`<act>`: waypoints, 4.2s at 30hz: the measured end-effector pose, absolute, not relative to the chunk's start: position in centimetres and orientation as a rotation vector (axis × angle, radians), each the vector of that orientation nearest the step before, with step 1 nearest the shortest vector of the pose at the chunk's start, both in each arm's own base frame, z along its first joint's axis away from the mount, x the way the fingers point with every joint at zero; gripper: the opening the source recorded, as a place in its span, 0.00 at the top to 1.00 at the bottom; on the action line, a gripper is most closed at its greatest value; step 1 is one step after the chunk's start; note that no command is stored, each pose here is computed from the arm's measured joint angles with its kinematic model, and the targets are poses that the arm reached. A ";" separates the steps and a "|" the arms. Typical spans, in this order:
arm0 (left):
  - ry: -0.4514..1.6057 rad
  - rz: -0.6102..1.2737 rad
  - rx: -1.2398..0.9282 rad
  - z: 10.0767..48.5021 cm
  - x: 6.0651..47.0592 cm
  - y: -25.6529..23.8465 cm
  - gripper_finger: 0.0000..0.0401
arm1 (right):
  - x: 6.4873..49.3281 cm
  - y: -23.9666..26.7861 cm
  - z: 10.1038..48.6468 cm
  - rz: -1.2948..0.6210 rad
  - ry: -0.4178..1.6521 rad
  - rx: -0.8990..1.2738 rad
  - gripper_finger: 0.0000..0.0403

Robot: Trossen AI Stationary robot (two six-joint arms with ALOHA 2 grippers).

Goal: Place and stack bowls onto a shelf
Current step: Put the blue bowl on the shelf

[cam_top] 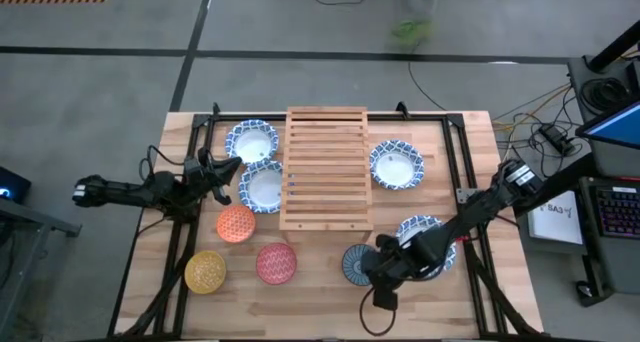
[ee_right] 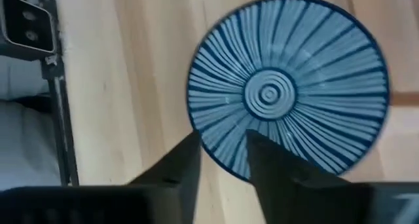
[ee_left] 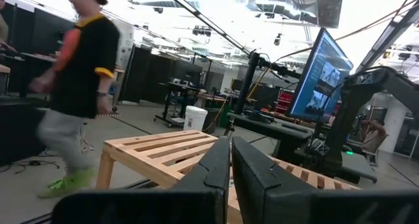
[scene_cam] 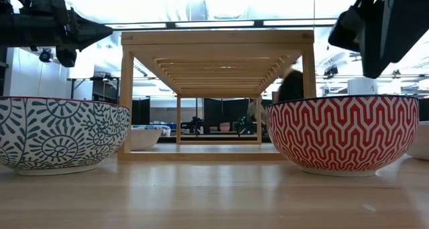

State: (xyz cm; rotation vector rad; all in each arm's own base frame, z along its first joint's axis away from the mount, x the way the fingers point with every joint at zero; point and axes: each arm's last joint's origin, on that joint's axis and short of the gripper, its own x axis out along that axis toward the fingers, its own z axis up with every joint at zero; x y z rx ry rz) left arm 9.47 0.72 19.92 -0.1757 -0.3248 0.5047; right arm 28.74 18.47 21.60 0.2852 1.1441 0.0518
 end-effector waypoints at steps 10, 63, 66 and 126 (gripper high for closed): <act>-0.305 0.507 -0.169 19.7 9.6 0.7 1.00 | 29.7 19.4 19.4 0.174 1.151 0.118 0.43; -0.348 0.508 -0.163 20.2 9.4 0.7 1.00 | 27.2 12.2 35.7 0.263 0.346 -0.033 0.97; -0.373 0.508 -0.169 20.4 9.3 0.7 1.00 | 27.9 9.7 36.9 0.199 0.330 -0.116 0.97; -0.439 0.647 0.039 21.8 8.5 1.0 1.00 | 39.7 -12.4 33.9 -0.126 1.166 -0.233 0.93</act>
